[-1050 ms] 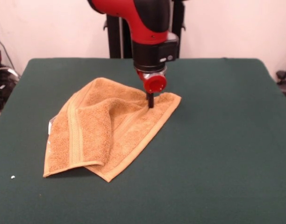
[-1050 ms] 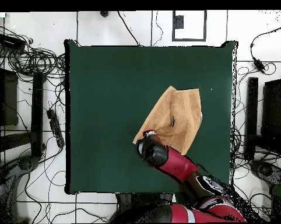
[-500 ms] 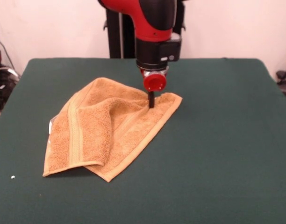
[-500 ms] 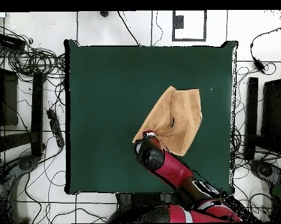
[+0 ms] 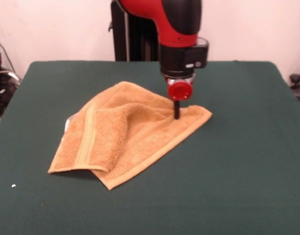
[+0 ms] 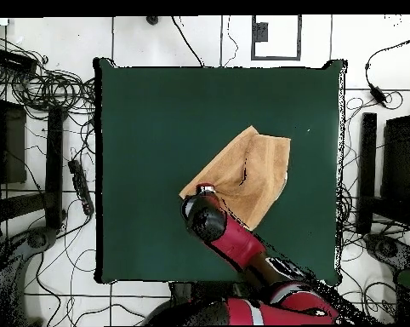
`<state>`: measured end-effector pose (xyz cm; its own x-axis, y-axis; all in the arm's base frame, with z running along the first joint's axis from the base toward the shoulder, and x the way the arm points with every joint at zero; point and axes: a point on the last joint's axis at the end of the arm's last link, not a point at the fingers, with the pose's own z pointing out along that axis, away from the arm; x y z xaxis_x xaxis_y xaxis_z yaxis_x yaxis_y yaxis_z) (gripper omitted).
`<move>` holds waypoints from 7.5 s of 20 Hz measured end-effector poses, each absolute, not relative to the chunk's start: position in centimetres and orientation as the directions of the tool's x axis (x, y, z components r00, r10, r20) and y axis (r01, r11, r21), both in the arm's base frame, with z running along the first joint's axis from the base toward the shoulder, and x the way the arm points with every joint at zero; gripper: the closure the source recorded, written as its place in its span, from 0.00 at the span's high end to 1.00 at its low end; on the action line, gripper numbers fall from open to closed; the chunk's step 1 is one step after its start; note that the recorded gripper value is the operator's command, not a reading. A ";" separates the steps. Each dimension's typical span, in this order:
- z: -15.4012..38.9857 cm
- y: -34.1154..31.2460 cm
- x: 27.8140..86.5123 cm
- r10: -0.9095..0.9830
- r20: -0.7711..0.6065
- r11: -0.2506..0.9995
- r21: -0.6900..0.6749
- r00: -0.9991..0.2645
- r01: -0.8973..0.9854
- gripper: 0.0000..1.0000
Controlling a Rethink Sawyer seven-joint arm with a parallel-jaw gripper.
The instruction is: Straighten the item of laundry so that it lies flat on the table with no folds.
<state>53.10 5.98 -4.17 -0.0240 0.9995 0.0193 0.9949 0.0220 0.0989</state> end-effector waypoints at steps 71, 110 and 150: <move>-3.8 17.2 50.5 0.966 0.255 0.045 0.003 -0.044 0.999 1.00; -3.7 3.1 46.0 0.977 0.107 0.192 -0.043 -0.187 0.980 0.00; 0.7 -1.8 40.3 0.980 0.041 0.200 -0.087 -0.197 0.976 0.00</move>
